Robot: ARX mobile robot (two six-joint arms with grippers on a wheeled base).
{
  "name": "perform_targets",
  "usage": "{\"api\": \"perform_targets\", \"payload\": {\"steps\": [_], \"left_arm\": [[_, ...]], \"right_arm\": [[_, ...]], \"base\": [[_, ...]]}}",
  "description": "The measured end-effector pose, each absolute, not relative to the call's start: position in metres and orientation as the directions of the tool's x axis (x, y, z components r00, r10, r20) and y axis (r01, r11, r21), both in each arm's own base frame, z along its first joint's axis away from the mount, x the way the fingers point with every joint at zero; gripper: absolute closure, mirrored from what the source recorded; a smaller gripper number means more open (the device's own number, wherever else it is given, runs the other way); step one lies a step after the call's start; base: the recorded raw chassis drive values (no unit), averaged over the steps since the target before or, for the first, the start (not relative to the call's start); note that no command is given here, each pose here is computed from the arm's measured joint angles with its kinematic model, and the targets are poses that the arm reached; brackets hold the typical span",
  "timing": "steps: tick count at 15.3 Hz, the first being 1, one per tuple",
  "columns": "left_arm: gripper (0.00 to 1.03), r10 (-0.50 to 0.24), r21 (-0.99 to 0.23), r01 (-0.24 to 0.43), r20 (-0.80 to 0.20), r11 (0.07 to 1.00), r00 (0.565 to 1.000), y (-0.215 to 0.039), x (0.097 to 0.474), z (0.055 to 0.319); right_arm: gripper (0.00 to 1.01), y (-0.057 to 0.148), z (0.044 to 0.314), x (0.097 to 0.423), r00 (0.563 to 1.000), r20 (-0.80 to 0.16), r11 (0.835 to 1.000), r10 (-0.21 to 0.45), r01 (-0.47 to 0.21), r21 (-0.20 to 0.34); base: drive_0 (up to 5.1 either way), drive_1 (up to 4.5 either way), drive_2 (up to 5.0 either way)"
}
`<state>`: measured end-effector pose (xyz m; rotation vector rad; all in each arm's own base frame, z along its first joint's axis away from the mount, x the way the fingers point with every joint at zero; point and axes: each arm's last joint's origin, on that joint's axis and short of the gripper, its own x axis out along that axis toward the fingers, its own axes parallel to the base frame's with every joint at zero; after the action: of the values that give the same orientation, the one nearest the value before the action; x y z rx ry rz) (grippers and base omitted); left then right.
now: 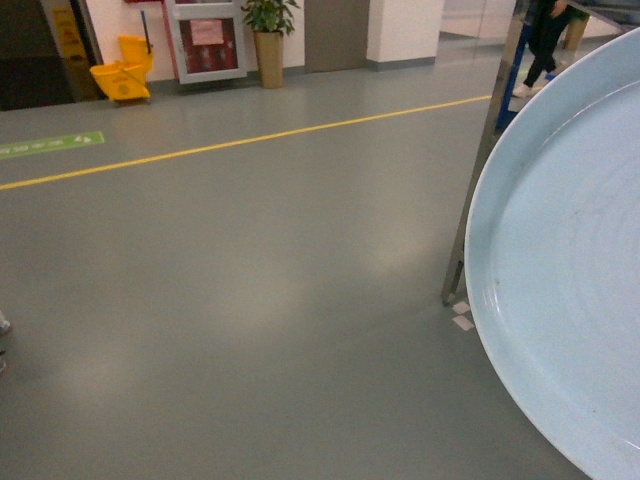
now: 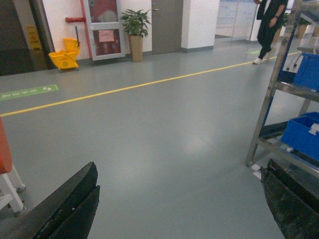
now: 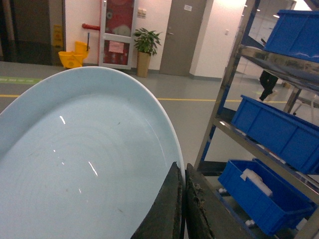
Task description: Place blue tray on left shelf second layer neatly
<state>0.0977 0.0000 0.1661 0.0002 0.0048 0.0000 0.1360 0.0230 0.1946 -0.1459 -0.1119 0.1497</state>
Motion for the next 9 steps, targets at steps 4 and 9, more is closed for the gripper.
{"api": "perform_targets", "payload": {"steps": [4,9], "left_arm": [[0.05,0.0,0.0,0.0,-0.005,1.0,1.0,0.0,0.0977,0.1661],[0.05,0.0,0.0,0.0,-0.005,1.0,1.0,0.0,0.0977,0.1661]], "right_arm": [[0.99,0.023,0.1946,0.136,0.983,0.1,0.978,0.156,-0.14,-0.153],[0.99,0.023,0.1946,0.136,0.983,0.1,0.978,0.156,-0.14,-0.153]], "base": [[-1.6,-1.6,-1.6],[-1.6,-1.6,-1.6]]}}
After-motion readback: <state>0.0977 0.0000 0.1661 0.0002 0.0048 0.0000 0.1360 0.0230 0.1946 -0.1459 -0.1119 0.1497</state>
